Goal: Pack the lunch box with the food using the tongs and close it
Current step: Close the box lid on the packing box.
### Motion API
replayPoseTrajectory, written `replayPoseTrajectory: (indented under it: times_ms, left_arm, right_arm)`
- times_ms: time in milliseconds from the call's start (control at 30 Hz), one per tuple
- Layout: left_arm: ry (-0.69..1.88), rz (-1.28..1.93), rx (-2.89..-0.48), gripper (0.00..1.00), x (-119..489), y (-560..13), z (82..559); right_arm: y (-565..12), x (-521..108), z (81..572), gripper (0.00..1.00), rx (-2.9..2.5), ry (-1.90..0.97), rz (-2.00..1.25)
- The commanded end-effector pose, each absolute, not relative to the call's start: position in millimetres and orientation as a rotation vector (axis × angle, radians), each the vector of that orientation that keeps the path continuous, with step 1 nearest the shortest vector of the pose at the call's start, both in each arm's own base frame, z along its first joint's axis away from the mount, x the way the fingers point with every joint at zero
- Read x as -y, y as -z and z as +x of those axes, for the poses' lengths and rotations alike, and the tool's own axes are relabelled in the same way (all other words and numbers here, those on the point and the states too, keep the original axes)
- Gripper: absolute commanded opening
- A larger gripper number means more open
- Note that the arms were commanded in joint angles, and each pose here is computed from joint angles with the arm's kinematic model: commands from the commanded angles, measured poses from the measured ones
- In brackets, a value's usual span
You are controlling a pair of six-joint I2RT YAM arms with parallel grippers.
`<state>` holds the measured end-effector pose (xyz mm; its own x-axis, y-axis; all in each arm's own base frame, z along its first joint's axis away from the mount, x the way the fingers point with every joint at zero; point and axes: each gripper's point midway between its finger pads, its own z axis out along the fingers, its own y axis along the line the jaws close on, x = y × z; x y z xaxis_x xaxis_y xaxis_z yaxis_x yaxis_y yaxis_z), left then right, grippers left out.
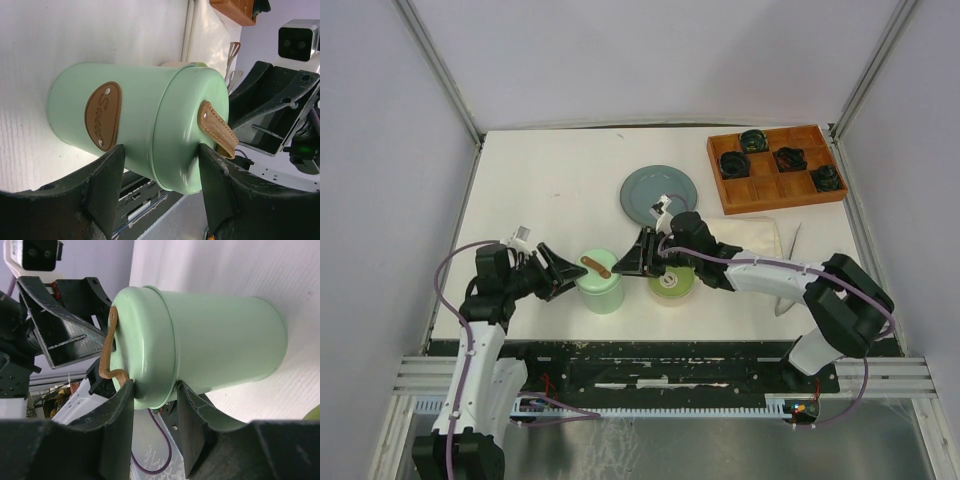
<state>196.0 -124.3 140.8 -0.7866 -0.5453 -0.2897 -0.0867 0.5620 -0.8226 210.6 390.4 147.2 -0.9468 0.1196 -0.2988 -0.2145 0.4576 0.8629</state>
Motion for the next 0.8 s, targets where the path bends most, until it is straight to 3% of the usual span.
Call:
replayPoseTrajectory:
  times_ms: [0, 100, 267, 400, 467, 767]
  left_arm:
    - [1.179, -0.558, -2.295, 0.67, 126.5, -127.5, 187.5]
    - [1.182, -0.569, -2.301, 0.62, 126.6, -125.7, 186.8]
    - [1.175, -0.592, -2.297, 0.42, 125.6, -123.4, 186.1]
    - [1.177, -0.577, -2.265, 0.38, 125.5, -128.6, 188.5]
    - [1.186, -0.552, -2.259, 0.38, 126.9, -131.8, 188.6]
    - [1.188, -0.494, -2.238, 0.60, 127.5, -146.2, 193.5]
  right_arm:
    - [-41.9, -361.7, 187.5, 0.37, -2.629, -1.274, -0.062]
    - [-35.2, -368.5, 189.0, 0.37, -2.631, -1.315, -0.031]
    - [-17.9, -336.3, 206.4, 0.32, -2.660, -0.989, 0.073]
    - [-29.2, -332.3, 207.9, 0.37, -2.645, -0.953, -0.010]
    - [-49.1, -347.6, 205.0, 0.42, -2.601, -1.083, -0.077]
    - [-141.8, -392.4, 201.5, 0.58, -2.446, -1.449, -0.205]
